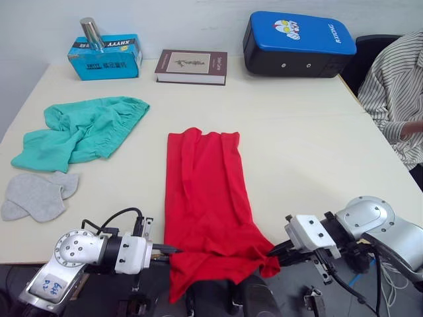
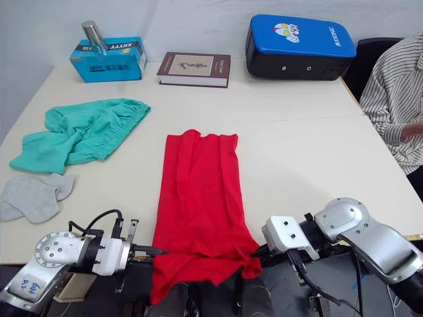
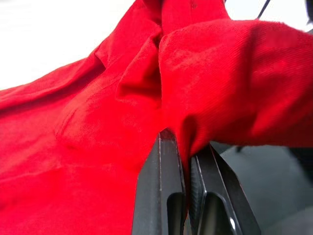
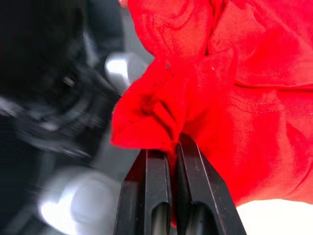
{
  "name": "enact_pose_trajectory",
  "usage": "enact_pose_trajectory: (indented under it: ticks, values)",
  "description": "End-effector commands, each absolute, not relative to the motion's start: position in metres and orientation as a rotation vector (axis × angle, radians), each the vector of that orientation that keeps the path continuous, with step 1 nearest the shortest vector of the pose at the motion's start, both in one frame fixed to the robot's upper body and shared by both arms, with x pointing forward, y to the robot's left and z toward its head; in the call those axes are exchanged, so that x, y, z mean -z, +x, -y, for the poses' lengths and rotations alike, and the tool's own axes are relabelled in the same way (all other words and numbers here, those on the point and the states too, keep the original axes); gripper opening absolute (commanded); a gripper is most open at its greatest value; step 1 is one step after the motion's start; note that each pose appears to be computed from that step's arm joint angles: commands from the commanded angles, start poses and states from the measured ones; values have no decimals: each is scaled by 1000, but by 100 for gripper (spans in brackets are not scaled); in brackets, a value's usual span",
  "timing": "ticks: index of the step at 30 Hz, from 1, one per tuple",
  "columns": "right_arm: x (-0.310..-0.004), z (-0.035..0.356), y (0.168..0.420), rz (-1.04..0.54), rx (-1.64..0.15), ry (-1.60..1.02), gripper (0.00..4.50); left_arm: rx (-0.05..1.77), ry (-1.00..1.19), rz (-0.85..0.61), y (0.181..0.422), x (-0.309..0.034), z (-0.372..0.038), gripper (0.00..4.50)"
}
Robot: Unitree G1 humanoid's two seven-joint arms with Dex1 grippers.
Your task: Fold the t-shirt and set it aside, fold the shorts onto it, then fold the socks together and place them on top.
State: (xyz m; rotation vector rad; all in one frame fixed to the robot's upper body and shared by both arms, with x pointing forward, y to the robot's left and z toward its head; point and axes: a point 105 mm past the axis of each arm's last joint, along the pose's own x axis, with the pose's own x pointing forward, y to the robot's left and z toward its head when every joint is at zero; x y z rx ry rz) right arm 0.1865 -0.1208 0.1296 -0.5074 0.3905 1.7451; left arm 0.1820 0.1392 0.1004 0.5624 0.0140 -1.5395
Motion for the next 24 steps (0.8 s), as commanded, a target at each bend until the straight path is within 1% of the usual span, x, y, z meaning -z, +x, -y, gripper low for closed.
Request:
enact_pose_trajectory:
  ticks: [1,3,6,10,12,13,16,17,19,21,24]
  values:
    - [-131,122,179,-441,-1752,-486,0,1538,526,-18,179,-113,-141,2]
    - [-129,127,175,-493,-1761,-483,0,1524,491,-33,179,-116,-143,2]
    - [-143,129,177,-532,-1758,-405,0,1504,383,-76,180,-124,-146,2]
    - [-174,118,195,-449,-1736,-276,0,1479,249,-165,188,-138,-155,2]
    - [-184,115,210,-397,-1705,-271,0,1412,188,-155,203,-149,-160,2]
    - [-188,113,221,-367,-1686,-280,0,1358,137,-135,215,-158,-164,2]
    - [-203,109,271,-275,-1556,-288,0,1202,6,-85,258,-184,-178,2]
    - [-206,108,286,-255,-1510,-281,0,1176,-18,-77,268,-190,-181,2]
    - [-209,105,320,-189,-1417,-305,0,1108,-54,-84,291,-195,-187,2]
    - [-213,102,353,-137,-1321,-316,0,1047,-95,-60,314,-202,-192,2]
    - [-219,97,400,-104,-1146,-246,0,977,-138,-55,346,-204,-197,2]
